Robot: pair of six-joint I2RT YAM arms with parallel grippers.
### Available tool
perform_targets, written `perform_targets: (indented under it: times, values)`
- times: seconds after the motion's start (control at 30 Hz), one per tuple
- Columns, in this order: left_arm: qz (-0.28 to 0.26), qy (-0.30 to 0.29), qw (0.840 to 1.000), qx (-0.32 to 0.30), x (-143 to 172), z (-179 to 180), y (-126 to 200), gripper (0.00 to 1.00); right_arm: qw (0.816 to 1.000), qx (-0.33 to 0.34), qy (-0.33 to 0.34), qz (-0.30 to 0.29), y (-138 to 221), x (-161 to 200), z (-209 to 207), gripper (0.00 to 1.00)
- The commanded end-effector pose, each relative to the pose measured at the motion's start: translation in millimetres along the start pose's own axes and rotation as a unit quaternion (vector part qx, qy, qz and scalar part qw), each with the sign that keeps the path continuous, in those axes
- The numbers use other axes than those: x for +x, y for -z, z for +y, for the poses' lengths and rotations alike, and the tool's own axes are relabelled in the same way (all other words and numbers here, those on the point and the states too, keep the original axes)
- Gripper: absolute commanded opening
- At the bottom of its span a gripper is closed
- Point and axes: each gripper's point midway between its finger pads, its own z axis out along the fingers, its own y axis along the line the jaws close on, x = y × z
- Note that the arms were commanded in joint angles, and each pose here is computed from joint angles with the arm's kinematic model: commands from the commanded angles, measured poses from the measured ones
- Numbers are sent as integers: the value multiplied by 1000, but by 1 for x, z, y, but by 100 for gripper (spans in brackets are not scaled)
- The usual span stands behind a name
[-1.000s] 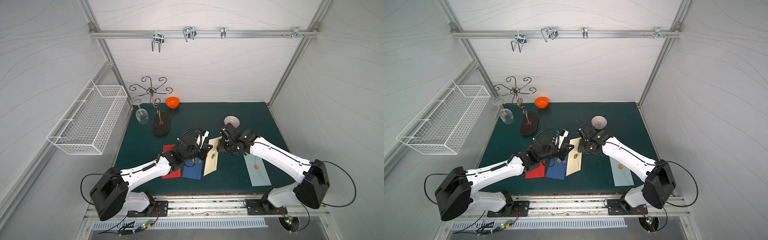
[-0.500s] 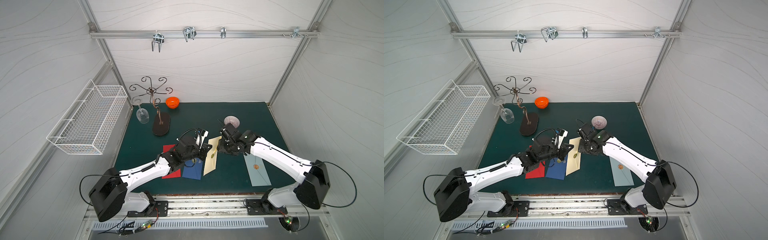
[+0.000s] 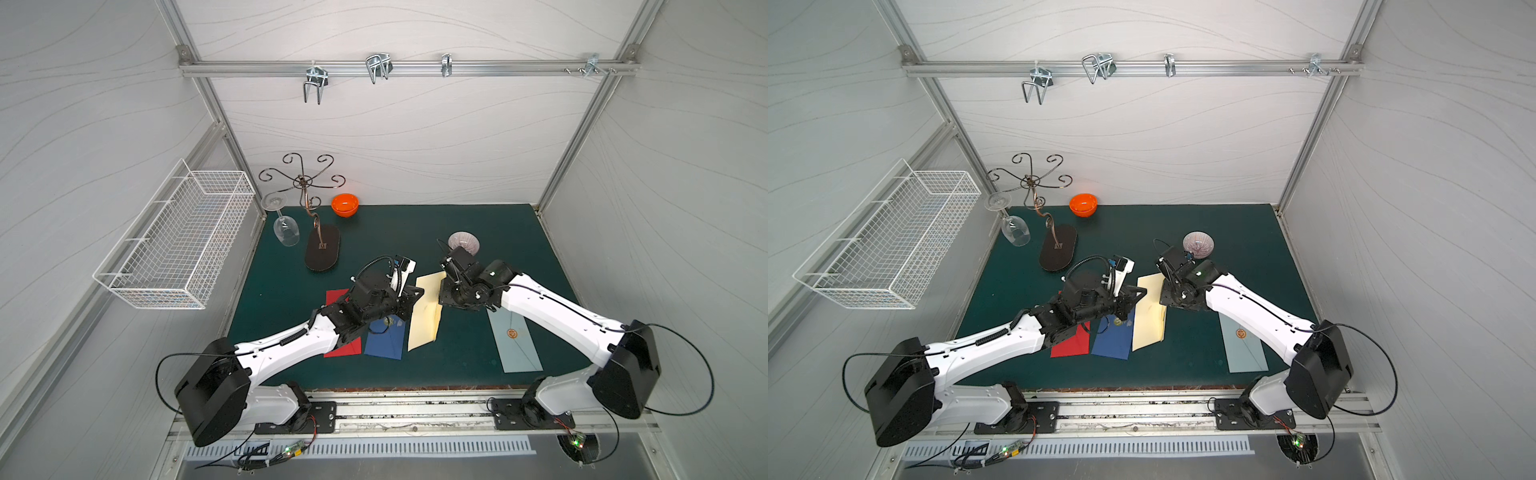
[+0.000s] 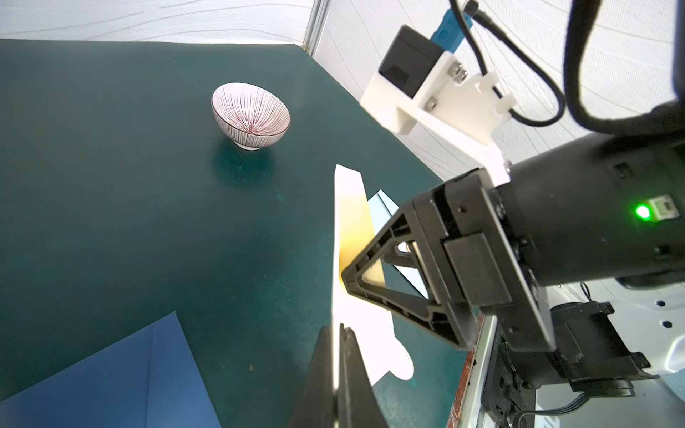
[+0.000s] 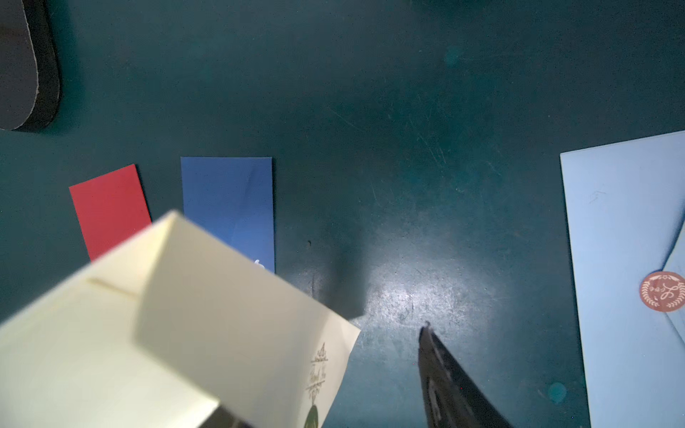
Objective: Open the envelope
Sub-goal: Open the envelope flap on the envelope.
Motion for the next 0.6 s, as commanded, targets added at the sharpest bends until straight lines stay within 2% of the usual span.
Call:
perform_targets:
  times: [0.0, 0.17, 0.4, 0.57]
  values:
    - [-41, -9, 999, 22, -24, -12, 4, 0, 1000, 11, -7, -2, 5, 0, -7, 58]
    - [-39, -4, 999, 24, -22, -12, 5, 0, 1000, 8, -7, -3, 2, 2, -8, 57]
    - [-38, -7, 999, 18, -20, -10, 6, 0, 998, 56, 7, -16, -3, -1, -32, 57]
    - [-40, -11, 999, 22, -20, -11, 6, 0, 1000, 16, -6, -1, -11, -3, -41, 58]
